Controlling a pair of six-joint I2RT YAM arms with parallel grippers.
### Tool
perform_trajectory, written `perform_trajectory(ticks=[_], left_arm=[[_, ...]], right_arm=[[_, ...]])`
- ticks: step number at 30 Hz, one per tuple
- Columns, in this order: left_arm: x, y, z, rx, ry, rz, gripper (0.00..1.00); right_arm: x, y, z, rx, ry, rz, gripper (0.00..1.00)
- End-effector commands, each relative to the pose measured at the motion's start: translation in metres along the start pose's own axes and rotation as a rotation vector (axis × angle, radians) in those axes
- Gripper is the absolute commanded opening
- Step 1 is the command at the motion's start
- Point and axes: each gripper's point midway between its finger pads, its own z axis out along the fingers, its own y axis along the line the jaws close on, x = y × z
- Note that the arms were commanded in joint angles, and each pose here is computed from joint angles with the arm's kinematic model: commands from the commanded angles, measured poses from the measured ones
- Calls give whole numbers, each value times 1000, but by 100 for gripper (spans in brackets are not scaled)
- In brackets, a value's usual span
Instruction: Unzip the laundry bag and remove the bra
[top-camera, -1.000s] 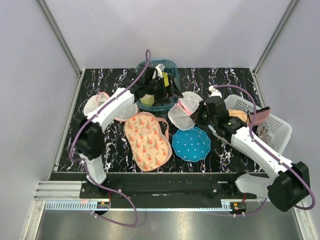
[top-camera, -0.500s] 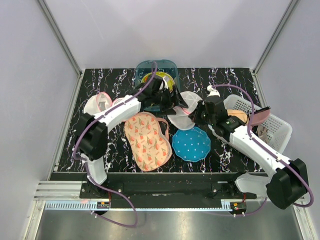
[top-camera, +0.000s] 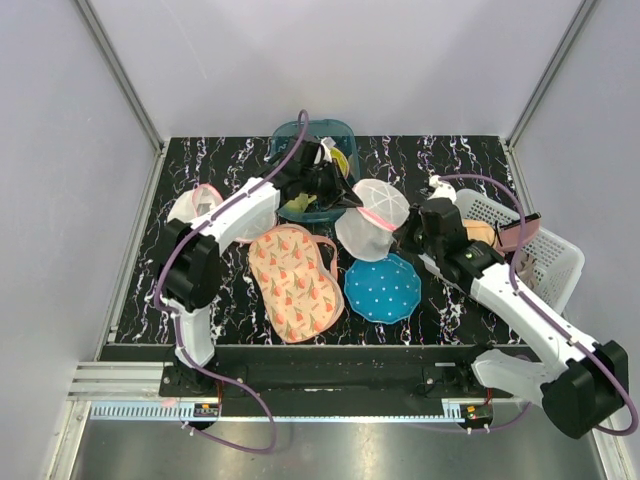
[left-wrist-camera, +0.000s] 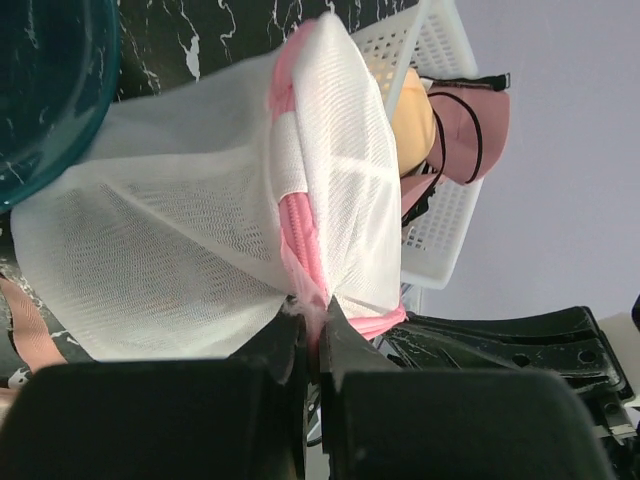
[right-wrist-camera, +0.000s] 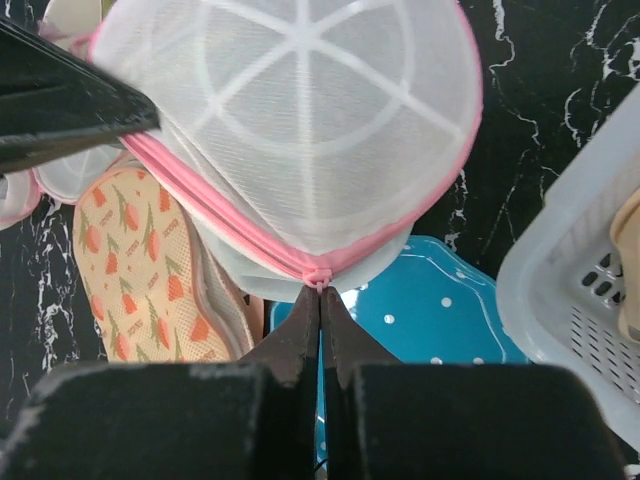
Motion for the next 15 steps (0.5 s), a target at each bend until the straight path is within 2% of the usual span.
perform_trajectory(ticks=[1,5,6,7,8,9,10,11,12,14,15], left_arm=[[-41,-30,-17,75,-102,80,0],[-53,-29,2,70,-74,88,0],[-63,-43,0,91,-93,107,0],[-64,-33,13,74,-73,95,0],[-63,-32,13,65,-54,86,5],[-67,-39,12,75,-56,96,17],[-66,-41,9,73,-52,109,35],[-64,-40,4,58,-53,112,61],[-65,-43,-3,53,-65,123,72],[-64,-47,-25,35,-109,155,87],[-64,-45,-33,20,-128,161,92]], right_arm=[[-1,-26,-12,98,-19,-47,0],[-11,-8,-16,29,-28,-20,0],[-9,1,-16,-9,-11,-13,0],[-14,8,-16,-39,-27,4,0],[-15,11,-14,-50,-24,9,0],[-15,13,-12,-53,-22,10,0],[-18,13,-11,-51,-30,10,0],[-19,13,-9,-47,-32,9,0],[-20,12,-7,-40,-38,7,0],[-20,11,-4,-34,-41,-1,0],[-21,12,-4,-35,-42,-4,0]])
